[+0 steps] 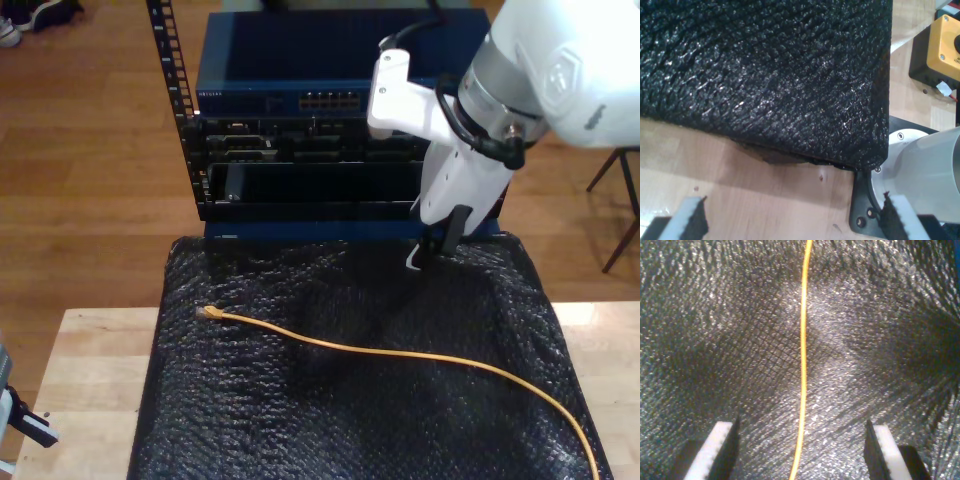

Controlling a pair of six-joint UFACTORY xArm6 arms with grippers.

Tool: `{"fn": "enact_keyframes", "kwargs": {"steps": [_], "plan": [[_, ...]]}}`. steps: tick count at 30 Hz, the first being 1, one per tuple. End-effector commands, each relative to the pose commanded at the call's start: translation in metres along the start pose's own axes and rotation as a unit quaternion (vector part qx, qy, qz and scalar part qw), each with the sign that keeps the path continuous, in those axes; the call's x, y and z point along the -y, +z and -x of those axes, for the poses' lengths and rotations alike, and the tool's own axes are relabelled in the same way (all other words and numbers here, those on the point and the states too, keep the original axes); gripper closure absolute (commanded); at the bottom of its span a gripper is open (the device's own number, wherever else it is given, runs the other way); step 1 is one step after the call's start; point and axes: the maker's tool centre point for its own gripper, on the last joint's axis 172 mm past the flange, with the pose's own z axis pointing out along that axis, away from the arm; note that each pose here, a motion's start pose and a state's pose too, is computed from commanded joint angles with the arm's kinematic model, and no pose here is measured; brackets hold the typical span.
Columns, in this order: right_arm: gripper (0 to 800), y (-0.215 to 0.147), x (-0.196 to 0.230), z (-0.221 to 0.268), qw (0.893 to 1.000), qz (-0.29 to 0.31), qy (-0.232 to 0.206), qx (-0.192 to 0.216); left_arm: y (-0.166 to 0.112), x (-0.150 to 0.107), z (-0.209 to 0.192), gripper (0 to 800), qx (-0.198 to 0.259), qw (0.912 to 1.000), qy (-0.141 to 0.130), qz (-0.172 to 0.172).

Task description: Grab the cable and plug it in

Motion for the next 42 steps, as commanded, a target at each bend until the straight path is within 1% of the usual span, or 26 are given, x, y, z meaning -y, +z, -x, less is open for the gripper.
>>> {"fn": "enact_keyframes", "kwargs": {"steps": [6, 8, 13, 19, 20, 23, 26, 30, 33, 36, 42], "plan": [[190, -0.003, 0.007, -0.003, 1.0, -0.002, 0.001, -0.011, 0.001, 0.0, 0.0, 0, -0.001, 1.0, 0.0, 0.001], [170, -0.005, 0.01, -0.004, 1.0, -0.002, -0.005, -0.015, 0.001, 0.0, 0.0, 0, -0.001, 1.0, 0.0, 0.001], [154, -0.005, 0.012, -0.01, 1.0, -0.006, -0.013, -0.026, 0.001, 0.0, 0.0, 0, -0.001, 1.0, -0.001, 0.001], [149, -0.006, 0.018, -0.027, 0.998, -0.016, -0.015, -0.056, 0.001, 0.0, 0.0, 0, -0.001, 1.0, -0.001, 0.001], [138, -0.006, 0.019, -0.03, 0.998, -0.018, -0.019, -0.06, 0.0, 0.0, 0.0, 0, -0.001, 1.0, -0.001, 0.0], [126, -0.005, 0.017, -0.037, 0.997, -0.019, -0.024, -0.076, 0.001, 0.0, 0.0, 0, -0.001, 1.0, 0.0, 0.001], [110, -0.004, 0.008, -0.045, 0.996, -0.009, -0.017, -0.09, 0.0, 0.0, 0.0, 0, -0.001, 1.0, -0.001, 0.0], [105, -0.001, -0.005, -0.05, 0.995, 0.008, -0.013, -0.096, 0.0, 0.0, 0.0, 0, -0.001, 1.0, -0.001, 0.0], [97, 0.011, -0.011, -0.055, 0.995, 0.008, -0.012, -0.094, 0.001, 0.0, 0.0, 0, 0.0, 1.0, 0.0, 0.001], [90, 0.022, -0.013, -0.075, 0.995, 0.014, -0.029, -0.098, 0.001, -0.001, 0.0, 0, -0.001, 1.0, 0.0, 0.002], [89, 0.037, -0.014, -0.098, 0.994, 0.01, -0.044, -0.098, 0.0, 0.0, 0.0, 0, -0.001, 1.0, 0.0, 0.001]]}}
